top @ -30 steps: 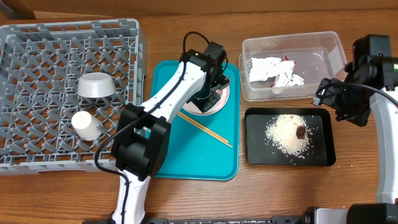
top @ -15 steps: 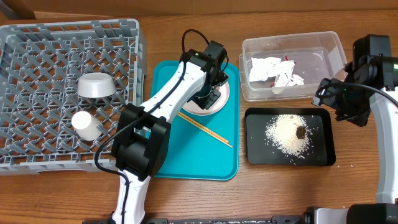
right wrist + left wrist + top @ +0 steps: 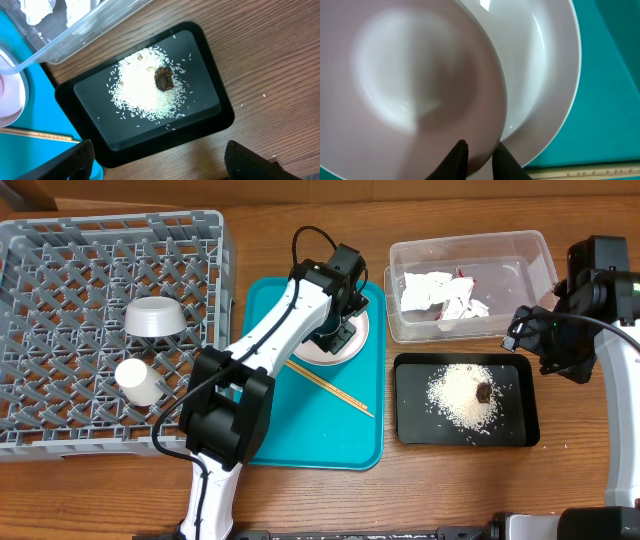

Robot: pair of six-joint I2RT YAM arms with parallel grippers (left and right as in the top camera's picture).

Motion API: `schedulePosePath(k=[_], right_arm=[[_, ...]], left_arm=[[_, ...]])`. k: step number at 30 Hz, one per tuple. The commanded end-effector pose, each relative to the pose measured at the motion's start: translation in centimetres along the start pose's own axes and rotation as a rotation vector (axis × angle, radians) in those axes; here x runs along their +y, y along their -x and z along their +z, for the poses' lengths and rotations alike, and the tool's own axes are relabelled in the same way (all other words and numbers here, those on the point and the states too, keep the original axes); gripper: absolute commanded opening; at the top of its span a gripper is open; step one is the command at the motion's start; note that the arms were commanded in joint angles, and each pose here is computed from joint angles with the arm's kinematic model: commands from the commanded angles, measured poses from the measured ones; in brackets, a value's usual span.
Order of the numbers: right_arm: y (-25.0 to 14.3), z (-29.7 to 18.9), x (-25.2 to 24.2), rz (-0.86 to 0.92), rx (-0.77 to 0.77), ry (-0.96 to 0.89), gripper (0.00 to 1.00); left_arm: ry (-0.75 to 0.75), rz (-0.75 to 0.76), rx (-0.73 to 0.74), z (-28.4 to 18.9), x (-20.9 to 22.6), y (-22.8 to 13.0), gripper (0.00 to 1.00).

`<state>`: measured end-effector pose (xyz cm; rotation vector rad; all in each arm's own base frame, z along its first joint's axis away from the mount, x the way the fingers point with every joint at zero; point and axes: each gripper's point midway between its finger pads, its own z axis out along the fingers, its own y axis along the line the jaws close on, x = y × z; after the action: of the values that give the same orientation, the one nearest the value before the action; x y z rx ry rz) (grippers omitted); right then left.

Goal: Sort waste into correct bins and load items into the dishwasher
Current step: 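Grasp the pink bowl rim with the left gripper and lift, then carry the pink bowl into the dish rack and release it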

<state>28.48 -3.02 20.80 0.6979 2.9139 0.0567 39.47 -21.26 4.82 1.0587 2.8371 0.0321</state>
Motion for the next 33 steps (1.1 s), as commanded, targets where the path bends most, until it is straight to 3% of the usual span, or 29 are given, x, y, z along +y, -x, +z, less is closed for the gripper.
schedulePosePath(k=[1,7,12,19,28,33], right_arm=[[0.5,-0.9,0.2,0.0,-0.036,0.014,0.85],[0.5,-0.9,0.2,0.0,-0.035,0.013,0.85],[0.5,-0.9,0.2,0.0,-0.036,0.014,0.85],[0.5,-0.9,0.2,0.0,-0.036,0.014,0.85],[0.4,-0.9,0.1,0.0,-0.031,0.012,0.85],[0.4,-0.9,0.1,0.0,-0.033,0.012,0.85]], left_arm=[[-0.009,-0.017,0.023,1.2,0.0,-0.4,0.2],[-0.012,-0.018,0.039,2.3,-0.2,-1.2,0.24],[0.006,-0.018,0.049,2.3,0.1,-1.5,0.04],[0.041,-0.06,0.046,0.6,0.9,-1.0,0.04],[0.072,-0.198,-0.195,-10.0,4.8,2.7,0.04],[-0.014,-0.294,-0.375,-16.2,8.5,2.9,0.04]])
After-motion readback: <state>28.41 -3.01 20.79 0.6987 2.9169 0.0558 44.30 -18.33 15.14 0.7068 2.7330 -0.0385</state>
